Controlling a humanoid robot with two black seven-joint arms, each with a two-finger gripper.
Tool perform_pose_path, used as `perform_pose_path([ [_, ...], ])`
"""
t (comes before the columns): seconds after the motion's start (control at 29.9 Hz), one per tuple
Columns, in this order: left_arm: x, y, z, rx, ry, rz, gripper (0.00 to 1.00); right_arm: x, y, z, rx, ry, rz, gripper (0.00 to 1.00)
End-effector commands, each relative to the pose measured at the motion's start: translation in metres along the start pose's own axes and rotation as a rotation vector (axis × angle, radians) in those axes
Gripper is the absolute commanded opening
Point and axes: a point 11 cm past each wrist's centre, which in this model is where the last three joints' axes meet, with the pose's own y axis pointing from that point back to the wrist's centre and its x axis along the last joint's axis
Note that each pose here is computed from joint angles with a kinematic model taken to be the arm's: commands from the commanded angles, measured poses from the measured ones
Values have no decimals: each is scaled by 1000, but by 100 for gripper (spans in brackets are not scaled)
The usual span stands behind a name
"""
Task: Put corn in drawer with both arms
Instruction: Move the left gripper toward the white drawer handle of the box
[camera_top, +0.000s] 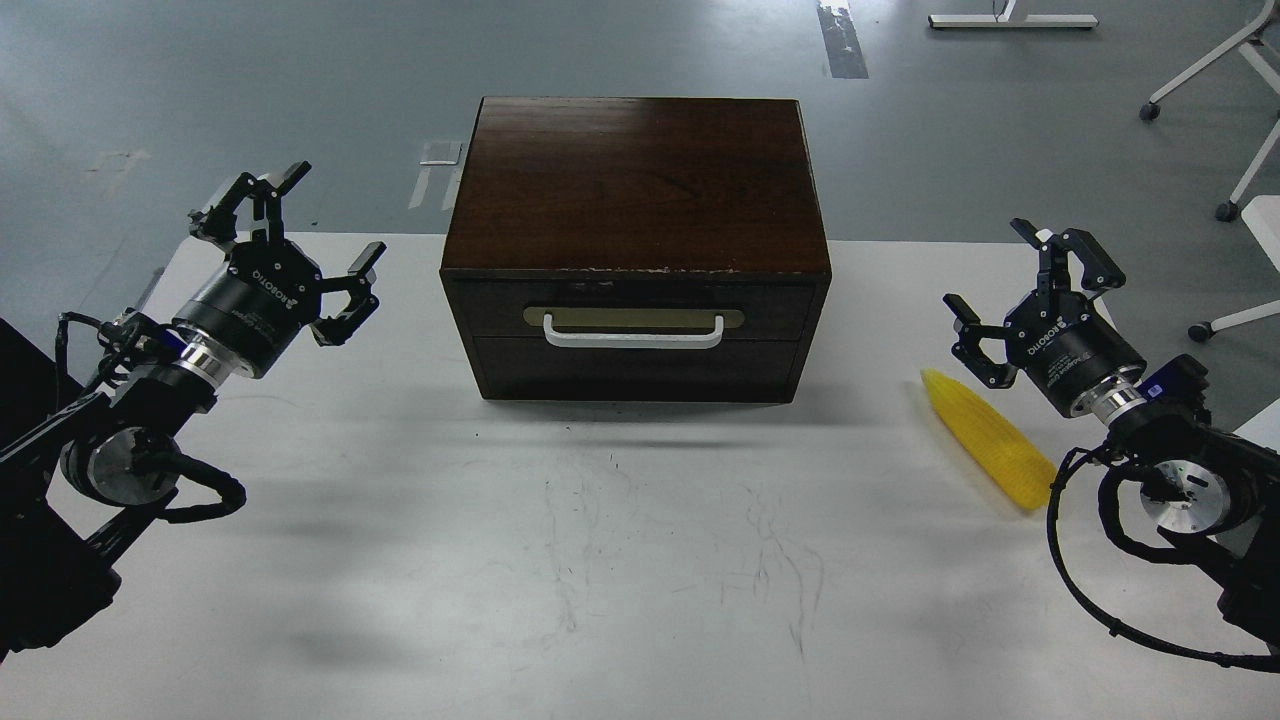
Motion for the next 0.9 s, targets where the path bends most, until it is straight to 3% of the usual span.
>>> perform_pose_path([
  [0.0,1,2,-2,1,4,4,98,1,1,1,-2,0,3,100],
  [0.23,5,4,1,-3,-2,13,98,5,2,1,-1,6,16,100],
  [0.5,16,6,32,-30,-52,-10,98,9,4,-1,-1,13,25,100],
  [0.67,-8,-21,75,-77,-157,-96,98,9,1,-4,6,17,25,100],
  [0.8,-63,-62,142,-154,-346,-250,98,6,-3,2,5,7,23,100],
  [0.87,-84,-74,157,-159,-451,-304,98,5,-3,2,5,6,22,100],
])
